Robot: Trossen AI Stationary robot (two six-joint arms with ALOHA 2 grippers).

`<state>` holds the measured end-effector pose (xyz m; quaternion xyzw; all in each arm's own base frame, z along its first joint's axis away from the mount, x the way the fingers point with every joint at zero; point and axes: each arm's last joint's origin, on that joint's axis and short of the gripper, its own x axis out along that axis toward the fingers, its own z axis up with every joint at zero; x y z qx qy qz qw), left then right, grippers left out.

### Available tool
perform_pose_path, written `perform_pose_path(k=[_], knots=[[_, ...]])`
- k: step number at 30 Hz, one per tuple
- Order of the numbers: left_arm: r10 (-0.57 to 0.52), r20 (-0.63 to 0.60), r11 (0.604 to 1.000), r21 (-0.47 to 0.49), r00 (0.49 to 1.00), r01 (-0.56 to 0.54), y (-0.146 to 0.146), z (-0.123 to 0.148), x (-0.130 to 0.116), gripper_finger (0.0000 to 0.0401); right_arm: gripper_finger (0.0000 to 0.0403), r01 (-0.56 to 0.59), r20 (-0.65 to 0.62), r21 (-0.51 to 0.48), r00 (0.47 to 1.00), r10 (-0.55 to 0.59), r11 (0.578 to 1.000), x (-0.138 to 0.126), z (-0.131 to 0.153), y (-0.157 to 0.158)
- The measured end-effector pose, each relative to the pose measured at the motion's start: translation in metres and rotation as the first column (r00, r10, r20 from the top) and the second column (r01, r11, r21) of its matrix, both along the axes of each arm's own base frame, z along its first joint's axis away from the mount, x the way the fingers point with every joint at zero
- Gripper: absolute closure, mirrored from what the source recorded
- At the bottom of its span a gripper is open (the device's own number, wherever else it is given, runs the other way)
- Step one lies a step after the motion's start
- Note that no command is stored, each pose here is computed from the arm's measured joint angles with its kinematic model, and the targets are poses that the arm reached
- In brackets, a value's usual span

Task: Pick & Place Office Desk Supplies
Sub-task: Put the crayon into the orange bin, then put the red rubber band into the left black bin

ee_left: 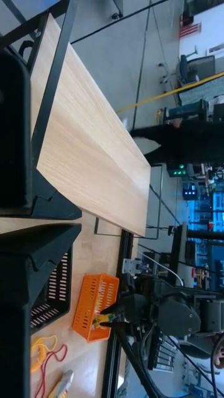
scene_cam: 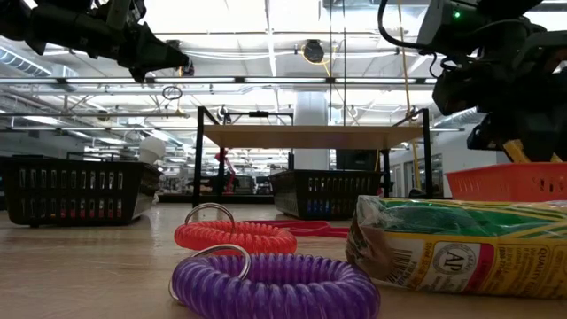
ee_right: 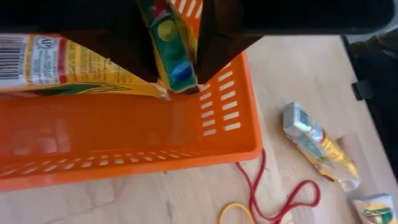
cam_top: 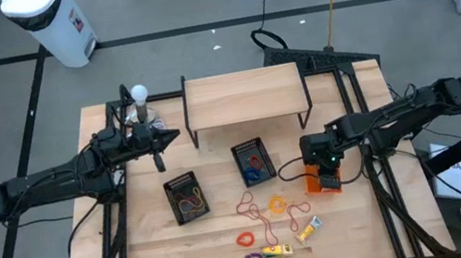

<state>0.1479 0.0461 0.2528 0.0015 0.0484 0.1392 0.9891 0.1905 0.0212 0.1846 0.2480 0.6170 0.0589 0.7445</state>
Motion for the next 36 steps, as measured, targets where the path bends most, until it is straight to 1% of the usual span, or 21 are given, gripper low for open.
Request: perform_pose_path(k=[9, 12, 17, 22, 24, 25, 29, 33, 36], knots=[[-0.001, 0.000, 1.000, -0.002, 1.000, 0.001, 0.000, 0.000, 0.000, 0.0377, 0.0222, 0.020, 0.000, -0.019, 1.000, -0.020, 1.000, 0.000, 0.000, -0.001], [-0.001, 0.000, 1.000, -0.002, 1.000, 0.001, 0.000, 0.000, 0.000, 0.0377, 0.0202, 0.019, -0.001, -0.019, 1.000, -0.019, 1.000, 0.000, 0.000, -0.001], [0.002, 0.000, 1.000, -0.001, 1.000, -0.002, 0.000, 0.000, 0.000, 0.0377, 0.0183, 0.032, -0.011, -0.021, 0.999, -0.032, 0.999, 0.000, 0.001, -0.004], [0.002, 0.000, 1.000, -0.001, 1.000, -0.002, 0.000, 0.000, 0.000, 0.0377, 0.0179, 0.021, 0.020, -0.036, 1.000, -0.021, 0.999, -0.001, 0.013, -0.010], [0.002, -0.001, 1.000, 0.003, 1.000, -0.002, 0.000, 0.000, 0.000, 0.0377, 0.0180, 0.014, 0.034, -0.091, 0.999, -0.011, 0.996, -0.002, 0.019, -0.013], [0.002, -0.001, 1.000, 0.003, 1.000, -0.002, 0.000, 0.000, 0.000, 0.0377, 0.0181, 0.014, 0.039, -0.135, 0.999, -0.009, 0.991, -0.004, 0.023, -0.015], [0.004, 0.009, 1.000, -0.009, 1.000, -0.004, 0.000, 0.001, 0.000, 0.0377, 0.0187, 0.017, 0.028, -0.306, 1.000, -0.009, 0.952, -0.009, 0.030, -0.021], [0.004, 0.005, 1.000, -0.022, 1.000, -0.004, 0.000, 0.000, 0.000, 0.0377, 0.0190, 0.019, 0.000, -0.384, 1.000, -0.020, 0.923, -0.013, 0.033, -0.023], [0.005, 0.002, 1.000, -0.023, 1.000, -0.005, 0.000, 0.000, 0.000, 0.0377, 0.0190, 0.020, 0.029, -0.427, 1.000, -0.008, 0.904, -0.013, 0.041, -0.024]])
